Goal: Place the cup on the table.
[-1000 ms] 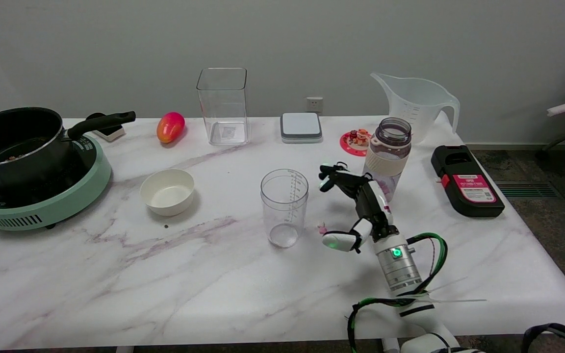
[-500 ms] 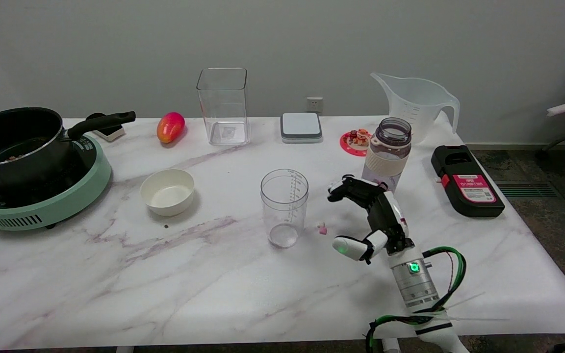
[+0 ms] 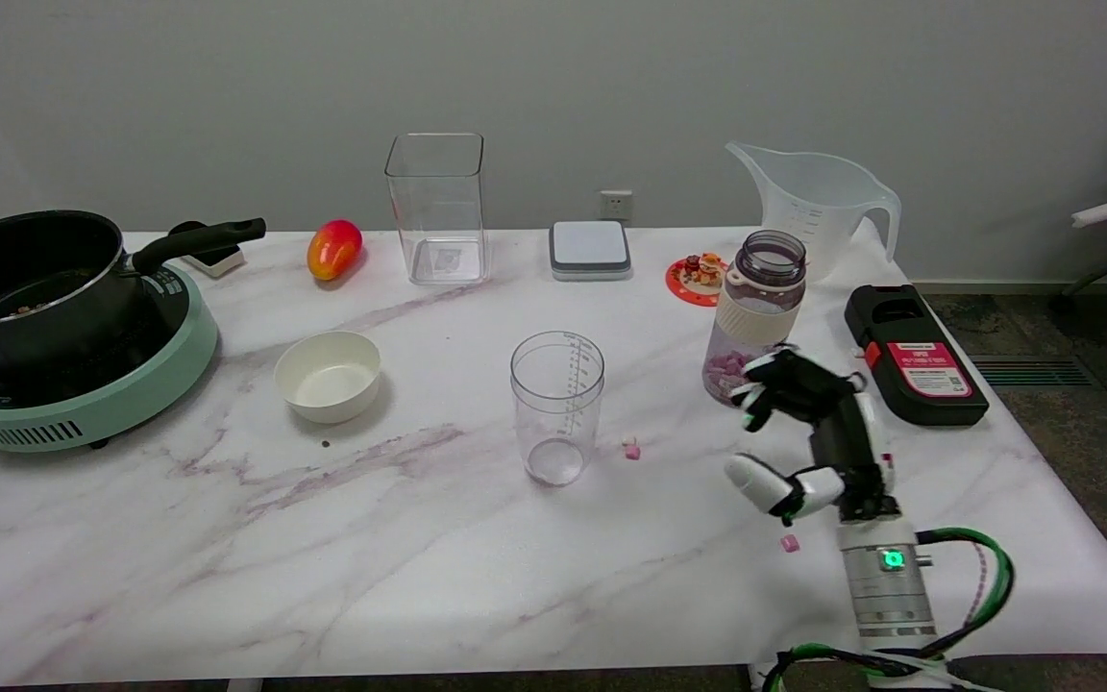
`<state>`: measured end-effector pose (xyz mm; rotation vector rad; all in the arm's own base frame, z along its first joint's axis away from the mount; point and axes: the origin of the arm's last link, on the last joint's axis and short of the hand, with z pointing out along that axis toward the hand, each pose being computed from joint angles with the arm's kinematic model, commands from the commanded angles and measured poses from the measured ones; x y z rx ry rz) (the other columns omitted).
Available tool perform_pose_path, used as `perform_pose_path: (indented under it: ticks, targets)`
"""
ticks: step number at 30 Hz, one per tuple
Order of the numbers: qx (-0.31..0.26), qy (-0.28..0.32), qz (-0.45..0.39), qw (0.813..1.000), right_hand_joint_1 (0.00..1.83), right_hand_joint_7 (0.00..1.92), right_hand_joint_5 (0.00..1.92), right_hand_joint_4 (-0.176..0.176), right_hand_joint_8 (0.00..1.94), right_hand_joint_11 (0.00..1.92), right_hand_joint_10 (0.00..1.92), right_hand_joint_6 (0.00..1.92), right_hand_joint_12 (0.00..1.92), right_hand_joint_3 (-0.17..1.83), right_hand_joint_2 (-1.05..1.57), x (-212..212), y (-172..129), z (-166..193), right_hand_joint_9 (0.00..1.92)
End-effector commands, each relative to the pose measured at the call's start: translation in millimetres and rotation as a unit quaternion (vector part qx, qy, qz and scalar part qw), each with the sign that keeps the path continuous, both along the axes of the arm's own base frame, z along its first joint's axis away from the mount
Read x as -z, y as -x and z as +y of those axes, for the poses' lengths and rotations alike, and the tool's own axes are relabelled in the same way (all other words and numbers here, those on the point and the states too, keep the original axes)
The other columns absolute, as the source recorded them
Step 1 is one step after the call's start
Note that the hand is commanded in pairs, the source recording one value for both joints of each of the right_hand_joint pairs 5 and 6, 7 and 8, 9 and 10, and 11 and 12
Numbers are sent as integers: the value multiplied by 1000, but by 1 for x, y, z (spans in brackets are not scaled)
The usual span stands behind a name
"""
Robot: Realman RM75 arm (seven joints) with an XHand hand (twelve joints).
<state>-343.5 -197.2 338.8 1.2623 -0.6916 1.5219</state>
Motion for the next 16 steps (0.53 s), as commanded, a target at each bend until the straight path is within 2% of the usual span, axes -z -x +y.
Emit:
perform_pose_path:
  ticks: [1,4,9,16]
  targets:
    - [-96,200,39,974,1207,1229,968,0,1229,1022,1278,968,1022,1044,-44,-60,-66,26,1278]
    - [-118,235,43,964,1226,1286,1005,0,1286,1041,1265,1005,1041,1046,170,-70,-75,26,1265]
    - [-151,302,38,941,1186,1354,1045,0,1354,1070,1295,1045,1070,974,357,-98,-89,28,1295]
    - [-152,339,15,928,1162,1388,1083,0,1388,1127,1367,1083,1127,931,454,-122,-93,22,1367]
